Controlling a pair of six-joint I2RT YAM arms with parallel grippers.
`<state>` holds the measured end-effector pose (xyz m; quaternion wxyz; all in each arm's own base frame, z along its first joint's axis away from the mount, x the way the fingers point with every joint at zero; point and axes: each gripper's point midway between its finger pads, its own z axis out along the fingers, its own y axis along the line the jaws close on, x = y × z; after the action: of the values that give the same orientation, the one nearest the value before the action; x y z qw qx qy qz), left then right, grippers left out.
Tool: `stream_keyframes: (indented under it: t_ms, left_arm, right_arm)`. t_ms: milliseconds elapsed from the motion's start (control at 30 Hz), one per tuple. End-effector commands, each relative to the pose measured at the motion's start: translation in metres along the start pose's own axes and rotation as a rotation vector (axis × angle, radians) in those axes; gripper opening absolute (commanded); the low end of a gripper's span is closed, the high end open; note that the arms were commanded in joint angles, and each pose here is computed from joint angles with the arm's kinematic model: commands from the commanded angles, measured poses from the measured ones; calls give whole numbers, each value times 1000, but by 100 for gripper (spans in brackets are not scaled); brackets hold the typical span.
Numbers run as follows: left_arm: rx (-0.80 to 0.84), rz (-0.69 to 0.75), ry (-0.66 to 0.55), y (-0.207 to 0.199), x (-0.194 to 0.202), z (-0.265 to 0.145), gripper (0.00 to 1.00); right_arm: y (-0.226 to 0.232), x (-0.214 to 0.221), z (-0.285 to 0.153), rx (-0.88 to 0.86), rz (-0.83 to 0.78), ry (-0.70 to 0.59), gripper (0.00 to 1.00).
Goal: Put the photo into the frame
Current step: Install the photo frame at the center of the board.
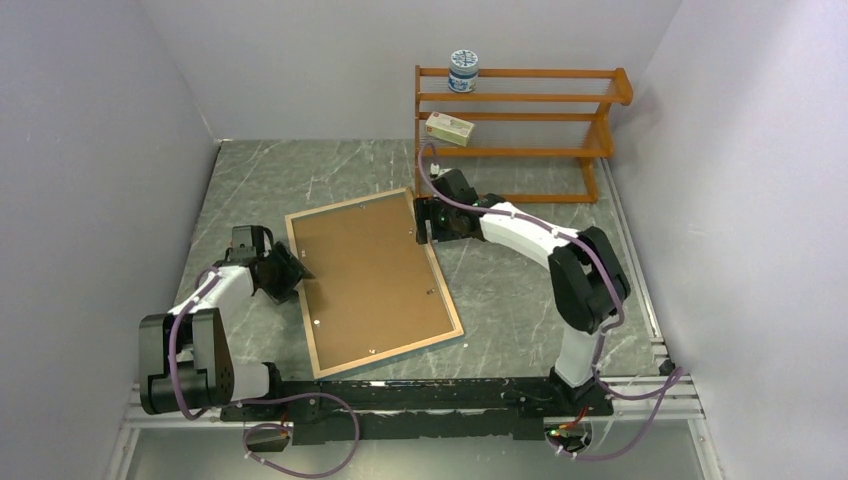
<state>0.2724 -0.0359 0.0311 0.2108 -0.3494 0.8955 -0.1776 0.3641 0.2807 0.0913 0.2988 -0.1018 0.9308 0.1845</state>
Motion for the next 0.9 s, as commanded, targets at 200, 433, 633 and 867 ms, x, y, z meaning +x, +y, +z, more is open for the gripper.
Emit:
stream_keyframes:
  t_ms: [200,433,633,867]
  left_arm:
    - [31,2,17,-2,11,-2,62]
    - [53,-5,26,-4,13,2,63]
    - [50,0,28,-3,13,3,63]
    - [44,-2,36,-1,14,5,62]
  right_arm:
    - [-13,-18,36,214,-75,3,90]
    - [-12,-28,64,274,-112,30,90]
    - [-19,-22,76,322,-181,87,89]
    - [-18,-15,80,308,-185,111,72]
